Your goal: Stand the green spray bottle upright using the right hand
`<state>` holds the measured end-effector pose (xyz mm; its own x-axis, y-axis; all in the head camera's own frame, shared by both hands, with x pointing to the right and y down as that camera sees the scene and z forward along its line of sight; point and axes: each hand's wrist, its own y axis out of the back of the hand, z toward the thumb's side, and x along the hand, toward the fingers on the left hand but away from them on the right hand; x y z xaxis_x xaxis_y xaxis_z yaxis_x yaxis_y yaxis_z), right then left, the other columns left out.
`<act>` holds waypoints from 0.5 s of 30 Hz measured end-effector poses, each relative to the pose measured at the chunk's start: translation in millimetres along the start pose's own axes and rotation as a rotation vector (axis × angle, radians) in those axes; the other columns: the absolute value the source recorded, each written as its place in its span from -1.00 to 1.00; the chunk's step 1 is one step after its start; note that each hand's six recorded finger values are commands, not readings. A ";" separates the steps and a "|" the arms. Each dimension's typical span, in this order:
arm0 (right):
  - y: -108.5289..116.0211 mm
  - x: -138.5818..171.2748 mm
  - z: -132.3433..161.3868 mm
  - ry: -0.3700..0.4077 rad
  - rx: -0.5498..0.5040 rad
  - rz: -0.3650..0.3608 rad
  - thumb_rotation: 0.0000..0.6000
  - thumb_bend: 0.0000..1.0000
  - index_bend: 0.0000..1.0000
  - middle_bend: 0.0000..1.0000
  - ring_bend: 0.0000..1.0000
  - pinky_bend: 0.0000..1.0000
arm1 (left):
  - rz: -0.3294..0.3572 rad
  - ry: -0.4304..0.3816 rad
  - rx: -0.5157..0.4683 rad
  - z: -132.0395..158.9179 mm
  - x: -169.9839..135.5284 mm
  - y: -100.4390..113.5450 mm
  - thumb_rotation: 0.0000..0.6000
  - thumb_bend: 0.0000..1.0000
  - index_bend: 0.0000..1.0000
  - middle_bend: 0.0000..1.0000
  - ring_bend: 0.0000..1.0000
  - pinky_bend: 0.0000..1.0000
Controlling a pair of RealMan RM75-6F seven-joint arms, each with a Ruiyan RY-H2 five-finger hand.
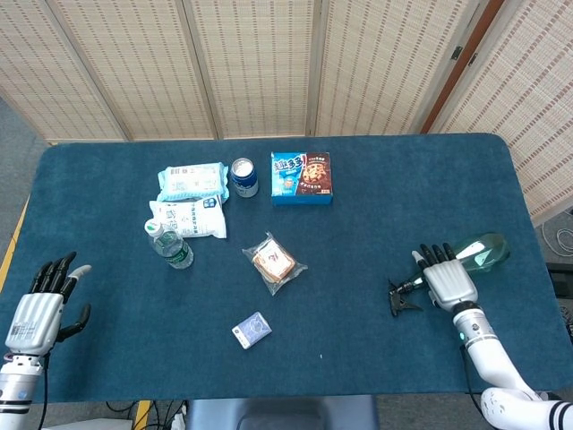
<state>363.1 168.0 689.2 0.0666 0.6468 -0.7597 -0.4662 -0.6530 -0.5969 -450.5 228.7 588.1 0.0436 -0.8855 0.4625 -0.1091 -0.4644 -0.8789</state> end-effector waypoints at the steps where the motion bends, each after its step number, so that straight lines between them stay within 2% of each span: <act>1: -0.5 0.3 1.0 0.002 0.002 0.003 1.00 -0.36 -1.00 -1.00 -1.00 -1.00 | 0.001 0.001 -0.001 -0.5 -0.3 0.3 1.00 -0.13 -0.70 -1.00 -1.00 -1.00; 15: -10.0 -4.0 -1.7 -0.002 0.023 0.038 1.00 -0.36 -1.00 -1.00 -1.00 -1.00 | 0.017 0.006 -0.008 -0.1 -5.2 3.6 1.00 -0.13 -0.70 -1.00 -1.00 -1.00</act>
<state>369.0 171.3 697.8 0.0470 0.6226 -0.7811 -0.4886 -0.6678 -0.5616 -451.3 231.6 582.5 0.0352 -0.8931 0.4485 -0.1173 -0.4494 -0.8856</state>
